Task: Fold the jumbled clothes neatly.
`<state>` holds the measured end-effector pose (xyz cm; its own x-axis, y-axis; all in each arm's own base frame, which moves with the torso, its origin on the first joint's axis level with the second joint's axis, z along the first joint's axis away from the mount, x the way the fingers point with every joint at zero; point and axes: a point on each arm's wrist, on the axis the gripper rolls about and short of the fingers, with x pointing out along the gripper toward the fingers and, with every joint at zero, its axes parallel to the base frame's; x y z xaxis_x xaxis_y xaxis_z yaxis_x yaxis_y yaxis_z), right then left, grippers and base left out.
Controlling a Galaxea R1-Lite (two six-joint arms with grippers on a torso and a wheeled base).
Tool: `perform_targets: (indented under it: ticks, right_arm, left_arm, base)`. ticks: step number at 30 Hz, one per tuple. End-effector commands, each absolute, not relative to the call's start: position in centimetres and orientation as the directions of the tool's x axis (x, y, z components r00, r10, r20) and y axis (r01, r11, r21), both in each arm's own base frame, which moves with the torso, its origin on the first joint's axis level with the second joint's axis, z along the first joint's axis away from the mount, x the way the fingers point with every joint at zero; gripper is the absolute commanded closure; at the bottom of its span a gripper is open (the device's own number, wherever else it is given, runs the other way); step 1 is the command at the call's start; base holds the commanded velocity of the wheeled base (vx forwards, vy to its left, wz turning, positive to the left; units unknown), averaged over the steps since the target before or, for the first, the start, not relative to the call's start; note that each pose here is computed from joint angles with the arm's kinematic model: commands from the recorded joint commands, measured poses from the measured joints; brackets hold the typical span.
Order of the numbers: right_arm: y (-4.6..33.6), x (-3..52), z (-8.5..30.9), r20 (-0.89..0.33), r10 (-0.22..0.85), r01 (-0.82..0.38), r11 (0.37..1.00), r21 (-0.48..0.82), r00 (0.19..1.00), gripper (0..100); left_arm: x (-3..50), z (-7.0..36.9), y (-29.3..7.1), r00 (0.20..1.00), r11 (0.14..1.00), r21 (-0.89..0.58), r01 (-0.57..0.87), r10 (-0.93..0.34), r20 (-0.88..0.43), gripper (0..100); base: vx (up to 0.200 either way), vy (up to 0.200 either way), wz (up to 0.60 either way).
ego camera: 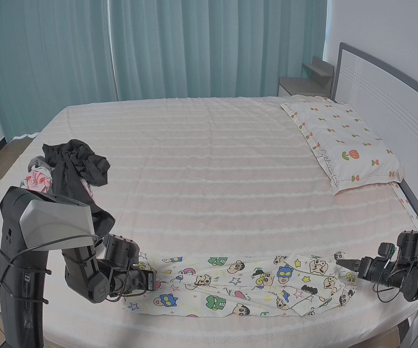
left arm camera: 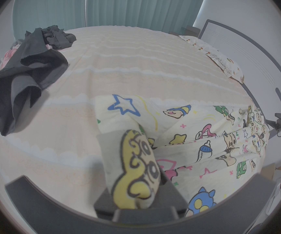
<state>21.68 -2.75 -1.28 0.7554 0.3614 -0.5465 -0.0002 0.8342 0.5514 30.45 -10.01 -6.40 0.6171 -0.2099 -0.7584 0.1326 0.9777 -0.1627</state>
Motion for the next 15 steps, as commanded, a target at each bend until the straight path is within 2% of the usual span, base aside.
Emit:
perform_targets:
  ticks: [1,7,15]
  right_arm:
    - [-2.8,21.3,-1.3,-0.548,0.36,0.004,0.834,0.552,0.755,0]
    - [-2.9,21.3,-1.5,-0.554,0.356,0.014,0.833,0.554,0.752,0]
    - [-2.9,21.3,-1.6,-0.558,0.357,0.015,0.833,0.553,0.75,0]
  left_arm:
    - [30.6,-4.4,-9.4,0.656,0.978,-0.171,0.121,-0.208,-0.725,100]
    - [30.1,-2.8,-7.9,0.678,0.981,-0.174,0.09,-0.189,-0.71,100]
    - [29.9,-0.8,-3.6,0.721,0.981,-0.195,-0.025,-0.117,-0.682,100]
  base:
    - [0.0,0.0,0.0]
    - [0.0,0.0,0.0]
    - [0.0,0.0,0.0]
